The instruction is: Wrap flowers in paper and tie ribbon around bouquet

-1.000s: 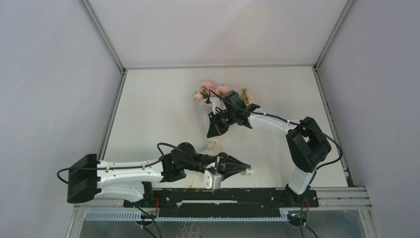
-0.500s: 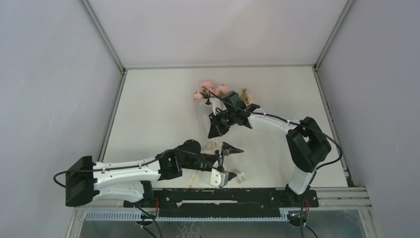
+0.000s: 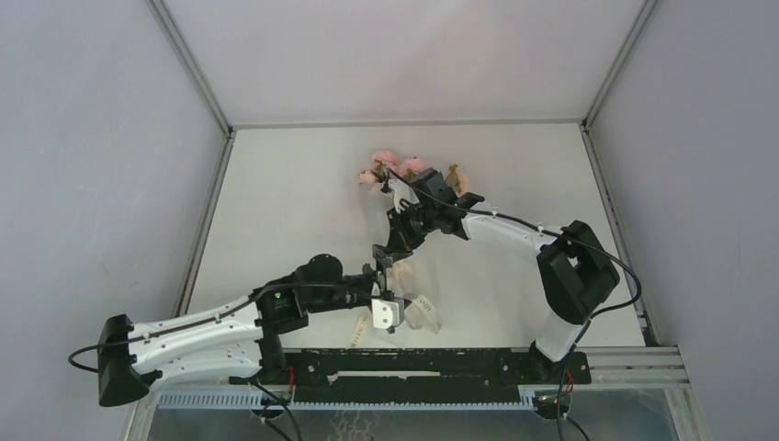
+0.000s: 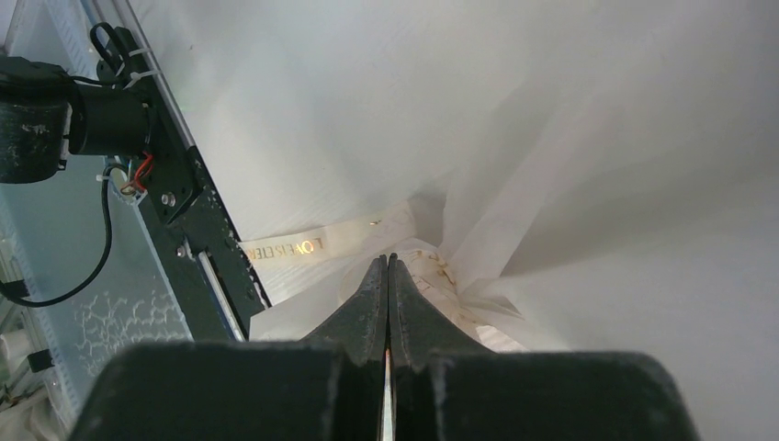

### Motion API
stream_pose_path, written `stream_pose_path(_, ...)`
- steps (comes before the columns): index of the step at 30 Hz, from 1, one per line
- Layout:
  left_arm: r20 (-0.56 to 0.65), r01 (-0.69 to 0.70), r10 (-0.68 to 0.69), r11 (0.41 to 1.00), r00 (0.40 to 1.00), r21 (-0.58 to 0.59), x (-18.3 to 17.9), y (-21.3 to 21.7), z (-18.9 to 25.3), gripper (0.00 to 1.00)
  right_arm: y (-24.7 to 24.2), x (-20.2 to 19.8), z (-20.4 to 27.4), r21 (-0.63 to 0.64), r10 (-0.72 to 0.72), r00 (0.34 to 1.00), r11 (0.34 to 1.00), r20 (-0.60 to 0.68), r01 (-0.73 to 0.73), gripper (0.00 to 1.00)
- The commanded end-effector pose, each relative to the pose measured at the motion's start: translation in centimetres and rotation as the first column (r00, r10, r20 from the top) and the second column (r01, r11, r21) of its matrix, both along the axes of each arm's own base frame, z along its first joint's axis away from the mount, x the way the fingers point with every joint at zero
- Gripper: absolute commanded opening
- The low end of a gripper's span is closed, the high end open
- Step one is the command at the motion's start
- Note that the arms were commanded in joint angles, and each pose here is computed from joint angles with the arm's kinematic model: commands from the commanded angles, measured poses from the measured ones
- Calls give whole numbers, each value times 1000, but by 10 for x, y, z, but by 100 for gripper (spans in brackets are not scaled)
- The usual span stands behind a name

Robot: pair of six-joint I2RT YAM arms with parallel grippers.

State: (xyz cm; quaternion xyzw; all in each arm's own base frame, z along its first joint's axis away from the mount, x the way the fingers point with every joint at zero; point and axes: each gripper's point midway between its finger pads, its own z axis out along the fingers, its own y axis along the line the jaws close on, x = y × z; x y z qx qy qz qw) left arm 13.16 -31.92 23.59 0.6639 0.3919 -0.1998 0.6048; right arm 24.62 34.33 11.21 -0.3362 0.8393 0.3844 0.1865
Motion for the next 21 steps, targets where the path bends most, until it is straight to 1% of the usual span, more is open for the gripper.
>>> stream_pose_path(1,-20,-64,68,987,998,145,6,18,-18,100,11,7,42,75,-17,995,997,95,10,0)
stream_pose_path(2,13,-101,100,981,995,168,13,19,-16,98,11,8,41,74,-19,995,997,97,12,0)
stream_pose_path(4,55,-191,184,966,981,176,29,20,-7,95,12,9,40,74,-21,995,997,97,13,0)
stream_pose_path(5,87,-213,201,963,976,163,35,19,2,95,12,9,38,72,-20,995,997,93,13,0)
stream_pose_path(7,147,-220,205,971,968,93,41,10,32,99,12,10,34,63,-21,996,998,87,16,0)
stream_pose_path(8,153,-219,210,975,966,40,42,3,51,100,11,10,33,59,-21,996,998,87,16,0)
stream_pose_path(9,122,-214,213,977,969,3,42,-4,62,100,11,10,30,54,-20,996,998,86,15,0)
stream_pose_path(10,45,-188,188,982,981,-1,35,-12,63,100,12,11,30,56,-17,996,998,90,12,0)
stream_pose_path(11,-28,-131,134,989,991,72,24,-19,43,100,12,11,30,59,-16,996,998,91,11,0)
stream_pose_path(12,-84,-73,88,983,993,170,13,-23,14,100,13,12,31,64,-14,995,998,96,8,0)
stream_pose_path(13,-122,-42,77,963,990,267,6,-22,-17,100,13,13,31,64,-11,995,998,100,4,0)
stream_pose_path(14,-137,-14,65,939,988,342,0,-19,-40,100,12,14,31,64,-11,994,998,104,4,0)
stream_pose_path(15,-136,44,10,919,991,391,-12,-18,-54,100,11,14,31,62,-10,995,998,102,4,0)
stream_pose_path(17,-101,139,-106,897,989,419,-32,-18,-55,100,9,13,30,56,-3,995,998,101,-3,0)
stream_pose_path(19,-64,140,-124,896,990,422,-34,-21,-47,100,7,12,29,52,0,995,999,102,-5,0)
stream_pose_path(21,6,149,-174,858,985,492,-30,-15,-50,100,7,13,29,49,-1,994,999,107,-4,0)
